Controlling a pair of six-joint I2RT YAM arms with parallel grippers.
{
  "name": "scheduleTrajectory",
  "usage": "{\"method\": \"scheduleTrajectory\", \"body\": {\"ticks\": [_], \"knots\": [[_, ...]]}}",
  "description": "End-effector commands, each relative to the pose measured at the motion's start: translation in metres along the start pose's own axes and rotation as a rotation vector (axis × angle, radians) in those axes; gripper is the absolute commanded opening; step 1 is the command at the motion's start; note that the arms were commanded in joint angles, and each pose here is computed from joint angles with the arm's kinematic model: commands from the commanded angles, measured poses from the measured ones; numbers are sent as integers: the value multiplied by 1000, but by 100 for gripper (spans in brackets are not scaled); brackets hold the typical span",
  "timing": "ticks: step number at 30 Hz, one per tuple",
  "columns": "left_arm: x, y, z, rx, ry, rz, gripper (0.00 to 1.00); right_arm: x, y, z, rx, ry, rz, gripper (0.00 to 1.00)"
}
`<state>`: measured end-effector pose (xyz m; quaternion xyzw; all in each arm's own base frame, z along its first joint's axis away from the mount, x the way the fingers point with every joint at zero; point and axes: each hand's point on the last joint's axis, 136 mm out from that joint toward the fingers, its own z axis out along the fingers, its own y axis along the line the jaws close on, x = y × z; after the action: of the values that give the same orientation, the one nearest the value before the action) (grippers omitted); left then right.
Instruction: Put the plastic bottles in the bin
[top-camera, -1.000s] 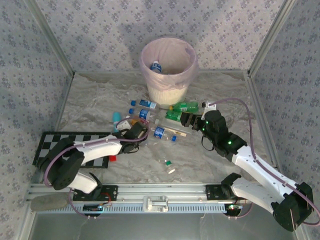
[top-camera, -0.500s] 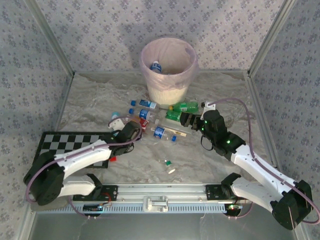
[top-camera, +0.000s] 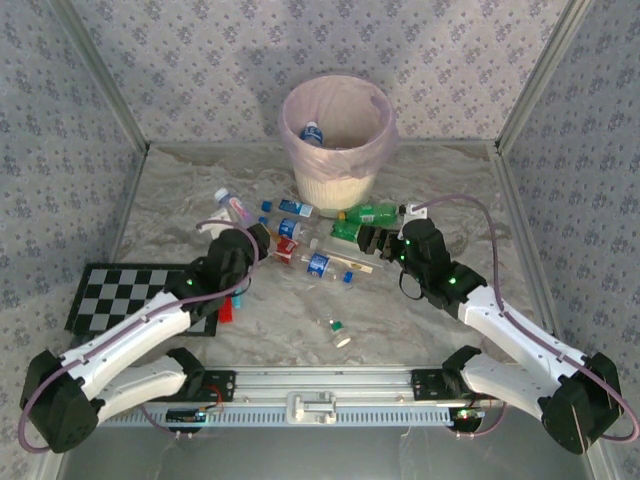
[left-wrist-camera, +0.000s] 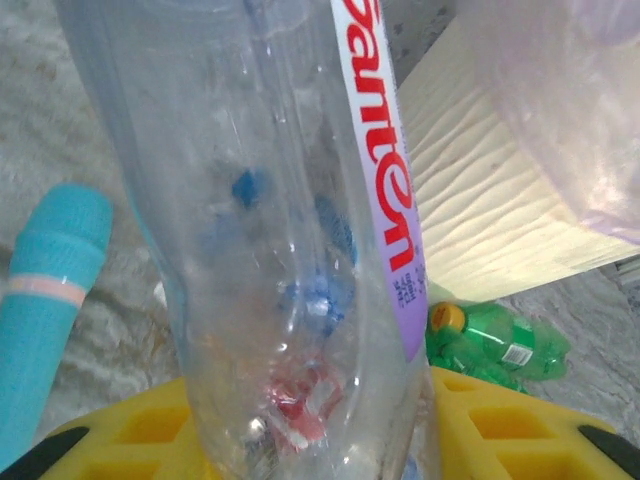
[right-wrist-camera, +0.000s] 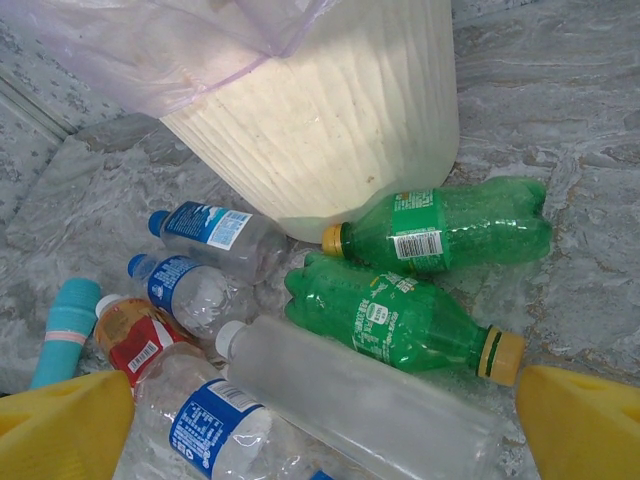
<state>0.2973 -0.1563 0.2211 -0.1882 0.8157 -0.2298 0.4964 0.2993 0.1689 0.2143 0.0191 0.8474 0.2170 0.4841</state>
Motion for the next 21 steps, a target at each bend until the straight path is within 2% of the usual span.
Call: {"method": "scheduleTrajectory", "body": {"ticks": [1, 7, 13, 21], "knots": [[-48, -56, -10, 178, -63, 116, 43, -9, 8, -2, -26, -22, 13, 100], [-96, -123, -9, 354, -99, 254, 42, -9, 7, -5, -24, -22, 15, 100], [-121, -186, 8, 484, -51, 374, 42, -10, 6, -12, -30, -39, 29, 100], [-141, -235, 52, 569, 30, 423, 42, -8, 8, -20, -53, -60, 59, 100]]}}
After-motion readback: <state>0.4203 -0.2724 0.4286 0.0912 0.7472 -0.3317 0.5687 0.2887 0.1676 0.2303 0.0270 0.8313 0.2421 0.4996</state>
